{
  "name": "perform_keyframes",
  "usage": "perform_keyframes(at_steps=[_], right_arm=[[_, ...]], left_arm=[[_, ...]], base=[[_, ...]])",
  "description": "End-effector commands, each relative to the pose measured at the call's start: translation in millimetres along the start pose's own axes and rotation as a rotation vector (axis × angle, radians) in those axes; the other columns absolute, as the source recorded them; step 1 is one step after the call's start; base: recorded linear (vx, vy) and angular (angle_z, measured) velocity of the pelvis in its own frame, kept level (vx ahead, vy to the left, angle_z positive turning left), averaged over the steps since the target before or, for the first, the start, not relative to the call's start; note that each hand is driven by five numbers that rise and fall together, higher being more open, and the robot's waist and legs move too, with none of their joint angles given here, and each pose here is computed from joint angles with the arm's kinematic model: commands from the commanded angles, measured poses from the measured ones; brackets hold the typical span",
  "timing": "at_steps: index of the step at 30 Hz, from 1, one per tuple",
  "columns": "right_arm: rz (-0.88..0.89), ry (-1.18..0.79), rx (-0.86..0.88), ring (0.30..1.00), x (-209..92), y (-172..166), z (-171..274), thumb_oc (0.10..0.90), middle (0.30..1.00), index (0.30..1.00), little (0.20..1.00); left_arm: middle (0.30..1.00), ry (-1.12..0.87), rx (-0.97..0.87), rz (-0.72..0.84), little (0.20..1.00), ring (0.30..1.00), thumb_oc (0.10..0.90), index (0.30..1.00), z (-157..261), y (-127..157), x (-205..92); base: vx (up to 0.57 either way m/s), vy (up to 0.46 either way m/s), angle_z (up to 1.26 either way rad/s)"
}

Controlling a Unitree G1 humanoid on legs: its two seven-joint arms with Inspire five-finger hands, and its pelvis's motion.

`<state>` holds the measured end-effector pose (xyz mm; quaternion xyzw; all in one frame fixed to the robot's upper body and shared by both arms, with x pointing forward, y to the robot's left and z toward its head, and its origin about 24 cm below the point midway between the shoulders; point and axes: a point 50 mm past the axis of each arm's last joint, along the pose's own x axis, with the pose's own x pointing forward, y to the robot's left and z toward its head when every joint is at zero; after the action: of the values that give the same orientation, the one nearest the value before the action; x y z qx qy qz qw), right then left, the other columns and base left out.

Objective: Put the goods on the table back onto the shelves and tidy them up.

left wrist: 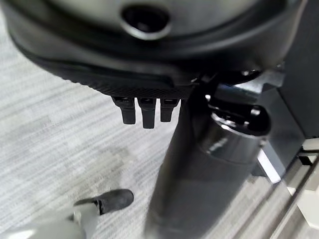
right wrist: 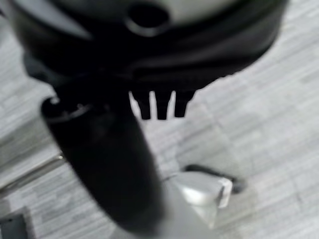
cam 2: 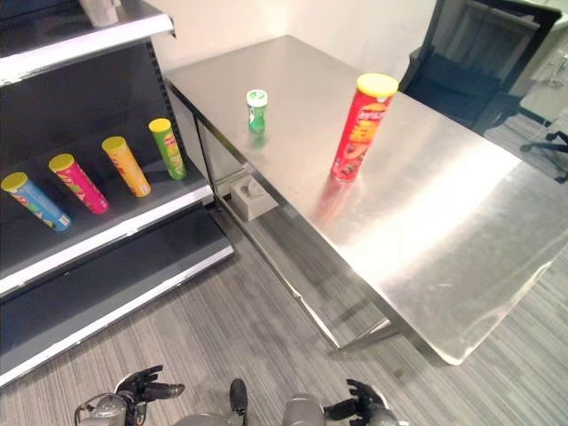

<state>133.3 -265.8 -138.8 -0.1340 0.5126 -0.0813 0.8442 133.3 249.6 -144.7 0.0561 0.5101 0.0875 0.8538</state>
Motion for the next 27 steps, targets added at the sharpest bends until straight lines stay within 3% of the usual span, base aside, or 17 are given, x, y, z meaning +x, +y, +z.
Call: perform_keyframes(at_steps=[1, 9, 14, 15, 16, 20, 23, 24, 25, 26, 27], right_arm=[[-0.037, 0.054, -0.011, 0.9, -2, -13, -14, 0.8, 0.9, 0.9, 0.9], [-0.058, 0.187, 0.005, 0.9, -9, -15, -50, 0.8, 0.9, 0.9, 0.9], [-0.14, 0.389, 0.129, 0.9, -29, -31, -105, 0.8, 0.9, 0.9, 0.9], [-0.215, 0.495, 0.202, 0.9, -45, -50, -133, 0.8, 0.9, 0.9, 0.9], [-0.216, 0.495, 0.203, 0.9, -45, -50, -133, 0.8, 0.9, 0.9, 0.9], [-0.548, 0.563, 0.471, 0.9, -88, -138, -158, 0.8, 0.9, 0.9, 0.9], [-0.83, 0.289, 0.613, 0.9, -106, -219, -117, 0.8, 0.9, 0.9, 0.9], [-0.929, 0.077, 0.585, 0.9, -117, -256, -78, 0.8, 0.9, 0.9, 0.9], [-1.08, -0.428, 0.398, 0.9, -158, -307, 31, 0.8, 0.9, 0.9, 0.9], [-1.08, -0.428, 0.398, 0.9, -158, -307, 30, 0.8, 0.9, 0.9, 0.9], [-1.095, -0.566, 0.378, 0.9, -171, -312, 59, 0.8, 0.9, 0.9, 0.9]], left_arm=[[0.9, -0.06, 0.06, 0.019, 0.9, 0.9, 0.8, 0.9, 14, 9, 0], [0.9, -0.075, 0.061, -0.019, 0.9, 0.9, 0.8, 0.9, 15, -6, 1], [0.9, -0.049, 0.064, -0.023, 0.9, 0.9, 0.8, 0.9, 6, -3, 0], [0.9, -0.043, 0.066, -0.021, 0.9, 0.9, 0.8, 0.9, 4, 1, -1], [0.9, -0.043, 0.067, -0.021, 0.9, 0.9, 0.8, 0.9, 4, 1, -1], [0.9, -0.029, 0.065, -0.015, 0.9, 0.9, 0.8, 0.9, 0, 8, -2], [0.9, -0.025, 0.038, -0.008, 0.9, 0.9, 0.8, 0.9, -4, 6, -3], [0.9, -0.019, 0.029, -0.001, 0.9, 0.9, 0.8, 0.9, -9, 7, -4], [0.9, -0.006, 0.027, -0.009, 0.9, 0.9, 0.8, 0.9, -15, 3, -5], [0.9, -0.007, 0.028, -0.009, 0.9, 0.9, 0.8, 0.9, -14, 3, -5], [0.9, -0.005, 0.031, -0.01, 0.9, 0.9, 0.8, 0.9, -15, 2, -5]], base=[[0.05, -0.003, 0.17], [0.08, -0.036, 0.03], [0.11, -0.01, -0.1], [0.09, 0.002, -0.12], [0.09, 0.0, -0.19], [0.08, 0.013, -0.13], [0.06, 0.024, -0.24], [0.01, 0.055, -0.37], [-0.01, 0.04, -0.42], [-0.03, 0.033, -0.52], [-0.03, -0.003, -0.49]])
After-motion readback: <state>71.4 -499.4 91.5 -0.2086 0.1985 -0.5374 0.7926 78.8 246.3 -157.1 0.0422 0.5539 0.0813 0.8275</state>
